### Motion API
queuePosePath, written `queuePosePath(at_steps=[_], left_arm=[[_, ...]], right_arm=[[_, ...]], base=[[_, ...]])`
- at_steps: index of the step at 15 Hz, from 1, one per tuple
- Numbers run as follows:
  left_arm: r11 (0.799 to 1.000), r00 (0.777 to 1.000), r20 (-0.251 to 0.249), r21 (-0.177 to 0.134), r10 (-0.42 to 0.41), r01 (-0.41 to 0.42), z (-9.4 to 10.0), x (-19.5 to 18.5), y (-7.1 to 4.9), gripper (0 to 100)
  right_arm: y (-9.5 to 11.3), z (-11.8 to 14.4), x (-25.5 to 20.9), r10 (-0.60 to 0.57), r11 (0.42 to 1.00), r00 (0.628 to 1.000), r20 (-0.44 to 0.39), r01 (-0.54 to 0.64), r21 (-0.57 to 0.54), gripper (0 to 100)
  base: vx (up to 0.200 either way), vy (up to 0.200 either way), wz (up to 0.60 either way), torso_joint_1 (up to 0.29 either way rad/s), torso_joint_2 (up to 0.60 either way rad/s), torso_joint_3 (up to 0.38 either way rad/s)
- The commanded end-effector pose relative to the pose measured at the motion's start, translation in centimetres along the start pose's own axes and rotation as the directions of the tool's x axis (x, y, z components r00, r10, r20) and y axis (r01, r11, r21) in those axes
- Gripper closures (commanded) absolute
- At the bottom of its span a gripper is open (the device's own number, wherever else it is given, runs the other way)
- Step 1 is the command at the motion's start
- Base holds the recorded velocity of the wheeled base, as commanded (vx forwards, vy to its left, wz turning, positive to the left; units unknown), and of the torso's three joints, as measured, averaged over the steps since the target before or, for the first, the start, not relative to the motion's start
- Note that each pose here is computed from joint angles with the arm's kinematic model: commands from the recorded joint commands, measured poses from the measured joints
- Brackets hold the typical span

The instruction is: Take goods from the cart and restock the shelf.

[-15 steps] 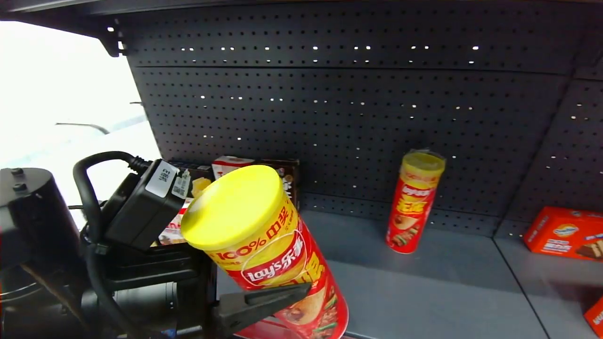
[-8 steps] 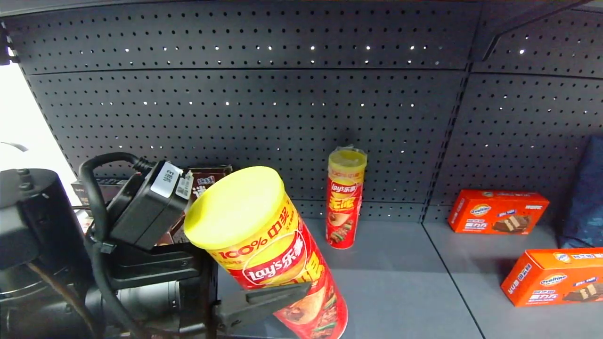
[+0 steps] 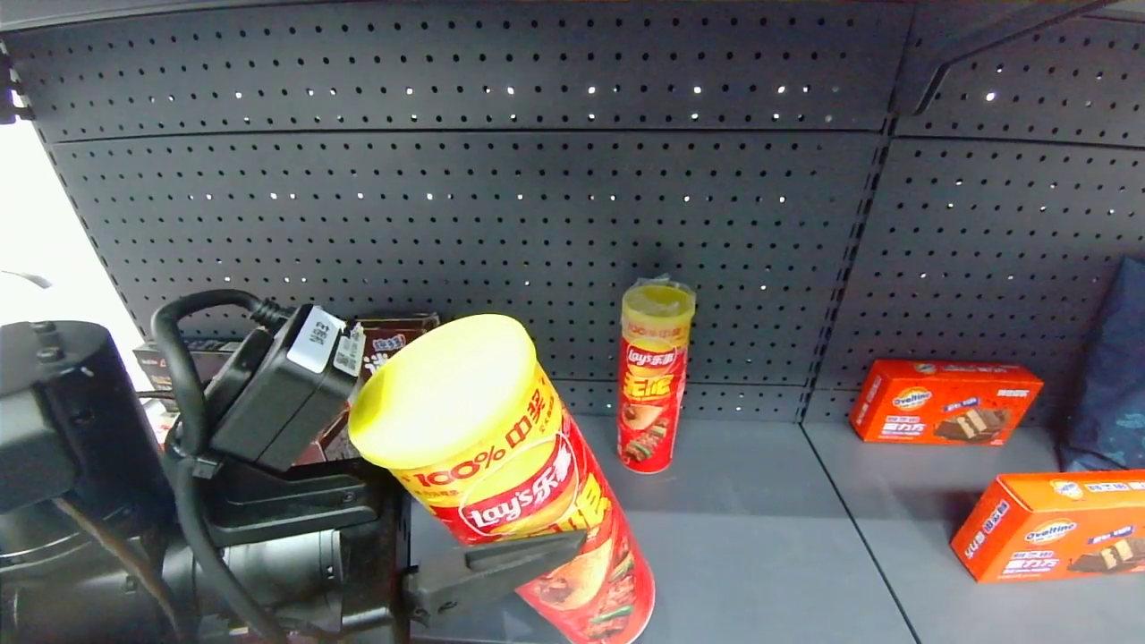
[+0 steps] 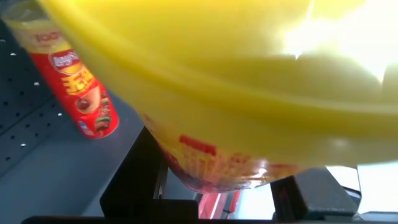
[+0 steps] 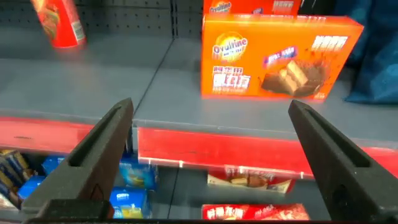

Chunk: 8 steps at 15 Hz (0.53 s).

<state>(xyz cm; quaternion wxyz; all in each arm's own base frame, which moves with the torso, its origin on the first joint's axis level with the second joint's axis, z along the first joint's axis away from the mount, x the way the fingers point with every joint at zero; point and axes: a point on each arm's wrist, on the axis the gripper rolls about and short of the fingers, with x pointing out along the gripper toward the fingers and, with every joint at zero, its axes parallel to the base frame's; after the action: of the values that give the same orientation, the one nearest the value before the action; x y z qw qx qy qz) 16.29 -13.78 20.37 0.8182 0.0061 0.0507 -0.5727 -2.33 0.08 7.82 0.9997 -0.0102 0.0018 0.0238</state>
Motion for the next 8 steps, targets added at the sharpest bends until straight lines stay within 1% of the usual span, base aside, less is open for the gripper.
queuePosePath(at_steps=[1,2,3,4,5,6,7,8], left_arm=[[1.0,1.0,0.008,0.003,0.015,-0.015,0.3,0.0,0.3,100],[1.0,1.0,-0.008,0.001,0.015,-0.015,-0.2,0.1,0.3,100],[1.0,1.0,-0.012,0.015,0.024,-0.024,-0.2,0.0,0.5,100],[0.999,0.999,-0.016,0.015,0.033,-0.033,-0.3,0.0,0.7,100],[0.999,0.999,-0.019,0.012,0.051,-0.051,-0.4,-0.3,1.0,100],[0.998,0.998,-0.022,0.007,0.06,-0.06,-0.5,-0.4,1.2,100],[0.998,0.998,-0.021,0.008,0.065,-0.065,-0.5,-0.5,1.2,100],[0.998,0.998,-0.022,0.007,0.066,-0.066,-0.5,-0.5,1.3,100]], right_arm=[[-0.3,11.1,1.8,0.027,0.999,1.0,0.015,-0.028,0.026,0],[-0.1,11.3,2.1,0.134,0.989,0.991,0.005,-0.134,0.061,0],[0.1,11.4,2.4,0.234,0.972,0.972,-0.008,-0.234,0.022,0],[0.1,12.0,3.6,0.254,0.967,0.966,-0.049,-0.256,-0.021,0],[0.1,13.6,4.9,0.268,0.961,0.961,-0.074,-0.272,-0.052,0],[0.3,14.3,6.3,0.311,0.947,0.944,-0.11,-0.318,-0.052,0],[0.7,14.5,7.4,0.384,0.916,0.912,-0.143,-0.396,-0.067,0],[1.5,14.7,8.9,0.456,0.876,0.869,-0.194,-0.476,-0.074,0]], base=[[0.0,0.0,0.0,0.0,0.0,0.0],[0.0,0.0,0.0,0.0,0.0,0.0],[0.0,0.0,0.0,0.0,0.0,0.0],[0.0,0.0,0.0,0.0,0.0,0.0],[0.0,0.0,0.0,0.0,0.0,0.0],[0.0,0.0,0.0,0.0,0.0,0.0],[0.0,0.0,0.0,0.0,0.0,0.0],[0.0,0.0,0.0,0.0,0.0,0.0]])
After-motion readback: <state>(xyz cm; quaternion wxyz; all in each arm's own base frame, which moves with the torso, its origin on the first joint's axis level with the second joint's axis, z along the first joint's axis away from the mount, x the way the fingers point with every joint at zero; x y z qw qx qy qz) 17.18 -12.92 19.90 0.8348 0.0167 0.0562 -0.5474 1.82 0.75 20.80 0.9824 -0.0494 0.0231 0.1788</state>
